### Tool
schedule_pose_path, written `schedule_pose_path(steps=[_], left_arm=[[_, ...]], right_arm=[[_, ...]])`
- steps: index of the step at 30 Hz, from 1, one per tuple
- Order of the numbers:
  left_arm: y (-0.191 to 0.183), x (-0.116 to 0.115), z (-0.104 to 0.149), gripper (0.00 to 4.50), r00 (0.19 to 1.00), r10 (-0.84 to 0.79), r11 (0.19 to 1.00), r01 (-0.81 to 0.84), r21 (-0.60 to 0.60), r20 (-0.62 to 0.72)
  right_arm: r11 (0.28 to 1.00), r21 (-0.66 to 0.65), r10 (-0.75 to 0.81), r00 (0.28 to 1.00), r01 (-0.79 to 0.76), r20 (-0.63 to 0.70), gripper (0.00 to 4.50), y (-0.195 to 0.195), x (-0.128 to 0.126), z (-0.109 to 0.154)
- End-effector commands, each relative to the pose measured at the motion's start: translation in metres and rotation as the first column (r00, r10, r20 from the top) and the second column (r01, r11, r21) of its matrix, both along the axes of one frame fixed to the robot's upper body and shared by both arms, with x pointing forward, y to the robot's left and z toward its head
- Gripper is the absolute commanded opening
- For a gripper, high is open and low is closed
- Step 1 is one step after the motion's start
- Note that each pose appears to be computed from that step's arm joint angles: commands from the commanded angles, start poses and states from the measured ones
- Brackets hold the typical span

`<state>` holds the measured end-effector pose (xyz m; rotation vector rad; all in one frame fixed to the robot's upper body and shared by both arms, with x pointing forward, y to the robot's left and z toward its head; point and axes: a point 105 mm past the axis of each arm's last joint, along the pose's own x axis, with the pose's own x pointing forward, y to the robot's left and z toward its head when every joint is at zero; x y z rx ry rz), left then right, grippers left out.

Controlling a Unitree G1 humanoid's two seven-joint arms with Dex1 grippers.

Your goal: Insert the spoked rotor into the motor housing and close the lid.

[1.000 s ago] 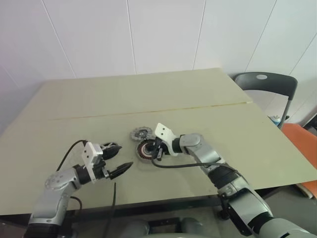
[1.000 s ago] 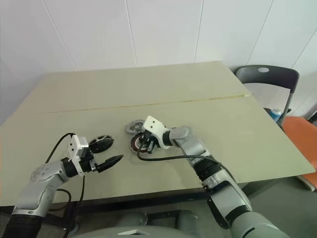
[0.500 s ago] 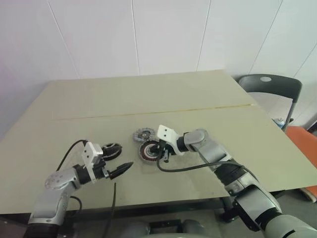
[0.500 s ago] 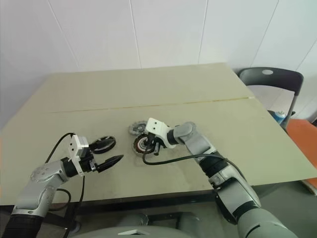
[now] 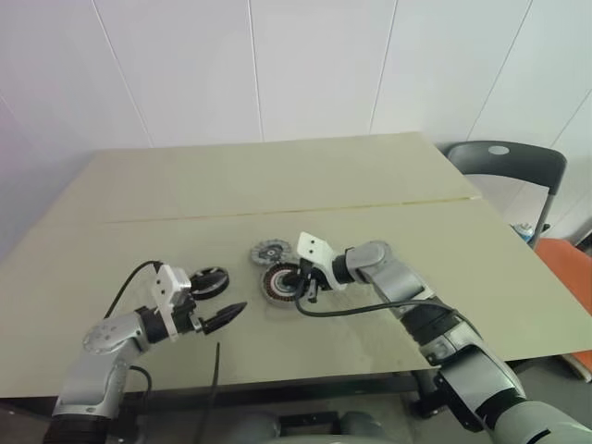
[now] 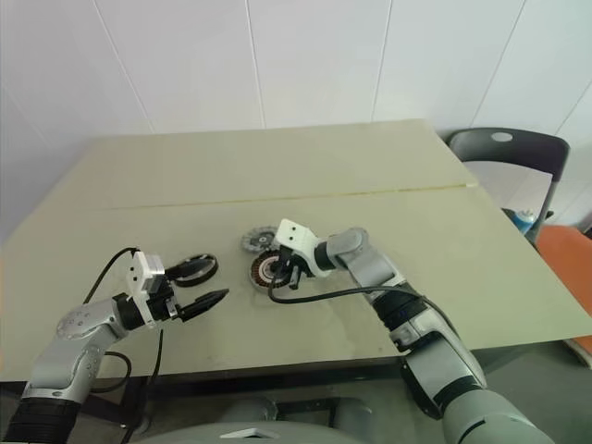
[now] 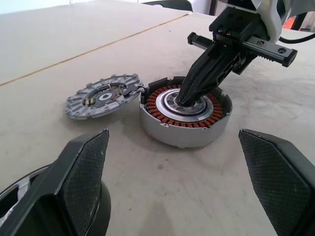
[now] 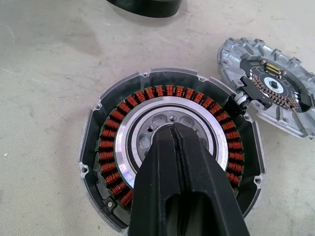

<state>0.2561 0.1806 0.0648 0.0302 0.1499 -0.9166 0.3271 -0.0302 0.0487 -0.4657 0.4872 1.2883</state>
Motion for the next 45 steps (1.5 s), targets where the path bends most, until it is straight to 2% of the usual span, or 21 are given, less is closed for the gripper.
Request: schedule_pose_path(steps=[1,6,11,25,36,45], left_arm=[[0.001,0.004,0.009,4.50,0.999,-0.011,1.000,0.010,0.017,0.047],[-0.002,0.004,0.011,4.50,0.999,-0.019,1.000,0.018,0.017,0.048],[-0.004,0.004,0.012,4.50,0.998,-0.028,0.999,0.027,0.018,0.048],[-0.008,0.007,0.014,4.50,0.998,-0.052,0.998,0.050,0.027,0.045],[-0.013,0.008,0.016,4.50,0.998,-0.052,0.998,0.051,0.025,0.048],[-0.011,0.008,0.015,4.50,0.998,-0.047,0.999,0.046,0.026,0.044]], right_arm=[[0.980,-0.133,-0.166,0.978,0.149,-0.127,0.02,-0.046,0.002,-0.042],[0.969,-0.073,-0.243,0.962,0.235,-0.127,0.02,-0.061,0.017,-0.028],[0.962,-0.049,-0.274,0.952,0.270,-0.137,0.02,-0.067,0.020,-0.024],[0.947,0.049,-0.309,0.941,0.318,-0.137,0.02,-0.057,0.027,-0.015],[0.977,0.079,-0.178,0.963,0.197,-0.205,0.02,-0.013,-0.007,-0.026],[0.987,0.083,-0.122,0.979,0.137,-0.166,0.02,0.026,-0.023,-0.035]])
